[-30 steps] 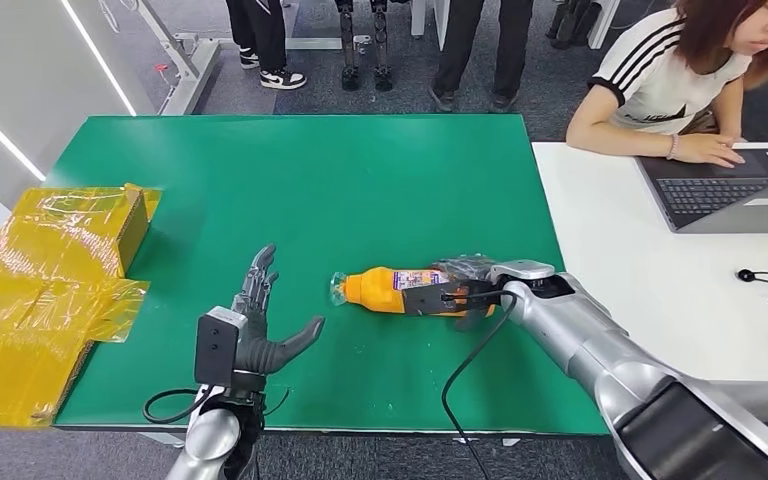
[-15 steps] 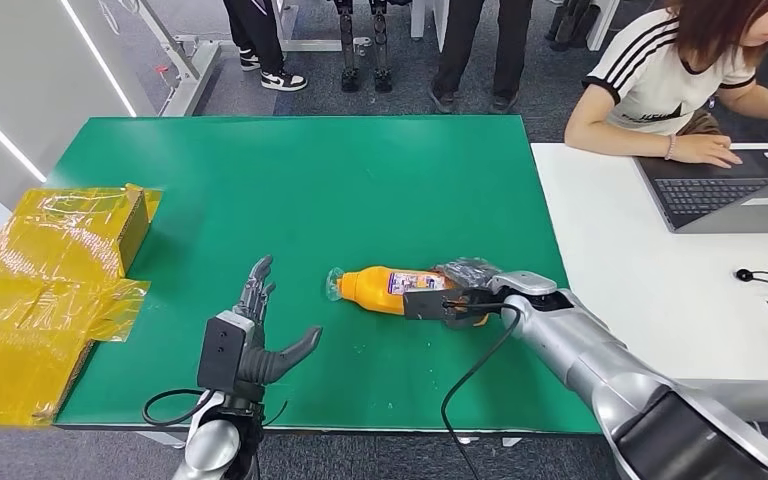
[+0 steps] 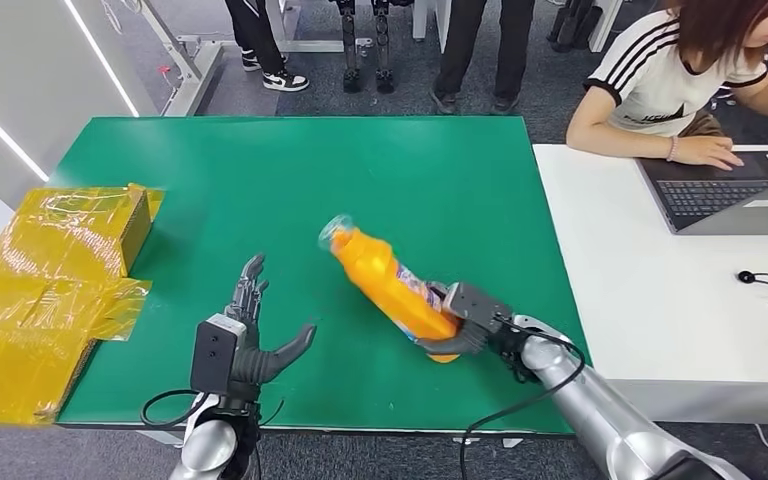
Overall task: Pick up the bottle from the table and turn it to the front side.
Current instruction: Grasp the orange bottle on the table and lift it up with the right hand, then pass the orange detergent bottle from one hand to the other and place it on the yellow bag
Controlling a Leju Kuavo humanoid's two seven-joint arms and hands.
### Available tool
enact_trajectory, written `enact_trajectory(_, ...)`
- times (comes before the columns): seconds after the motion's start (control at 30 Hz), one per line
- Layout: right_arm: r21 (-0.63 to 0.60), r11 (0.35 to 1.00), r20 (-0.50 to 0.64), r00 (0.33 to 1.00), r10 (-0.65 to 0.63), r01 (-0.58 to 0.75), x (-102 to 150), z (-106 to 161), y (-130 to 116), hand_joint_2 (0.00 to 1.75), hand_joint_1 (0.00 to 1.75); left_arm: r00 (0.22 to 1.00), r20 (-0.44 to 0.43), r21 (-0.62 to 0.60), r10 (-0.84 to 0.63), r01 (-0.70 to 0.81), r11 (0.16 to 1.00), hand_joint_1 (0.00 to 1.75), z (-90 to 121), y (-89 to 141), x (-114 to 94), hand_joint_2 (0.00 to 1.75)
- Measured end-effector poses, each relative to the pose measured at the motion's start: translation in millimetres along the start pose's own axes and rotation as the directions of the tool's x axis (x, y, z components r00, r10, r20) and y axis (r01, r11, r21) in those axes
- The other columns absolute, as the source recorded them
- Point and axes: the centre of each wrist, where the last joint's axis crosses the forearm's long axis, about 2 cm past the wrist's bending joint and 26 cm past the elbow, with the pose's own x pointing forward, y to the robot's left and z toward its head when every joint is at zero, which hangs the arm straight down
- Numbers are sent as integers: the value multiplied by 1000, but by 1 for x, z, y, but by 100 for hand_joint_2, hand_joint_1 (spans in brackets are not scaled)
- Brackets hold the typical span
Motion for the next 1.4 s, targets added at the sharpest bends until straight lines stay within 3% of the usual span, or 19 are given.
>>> enact_trajectory(0.17, -143, 979, 162, 980, -119, 142, 5, 15, 12, 175, 175, 1000, -2, 21, -9, 9, 1000, 0, -2, 7, -2, 175)
enact_trajectory(0.53, -223, 960, 269, 957, -110, 172, 12, 29, 26, 175, 175, 1000, 6, -6, 20, -20, 1000, 0, -4, 9, -2, 175)
enact_trajectory(0.63, -222, 958, 289, 951, -111, 180, 17, 21, 36, 175, 175, 990, -12, -78, 141, -141, 987, 0, -18, 7, 1, 175)
enact_trajectory(0.77, -192, 963, 313, 942, -124, 190, 31, -9, 48, 175, 175, 951, -24, -200, 308, -306, 931, 0, -52, -1, 14, 175)
enact_trajectory(0.93, -164, 986, 271, 962, 9, 37, 59, -51, 75, 175, 175, 963, 34, -321, 269, -244, 915, 0, -95, -8, 34, 175)
enact_trajectory(1.07, -154, 985, 253, 961, 109, -71, 67, -61, 92, 175, 175, 972, 42, -343, 230, -202, 917, 0, -103, -2, 36, 175)
enact_trajectory(1.4, -149, 985, 261, 957, 127, -90, 71, -60, 97, 175, 175, 988, 65, -348, 137, -107, 932, 0, -111, 12, 27, 175)
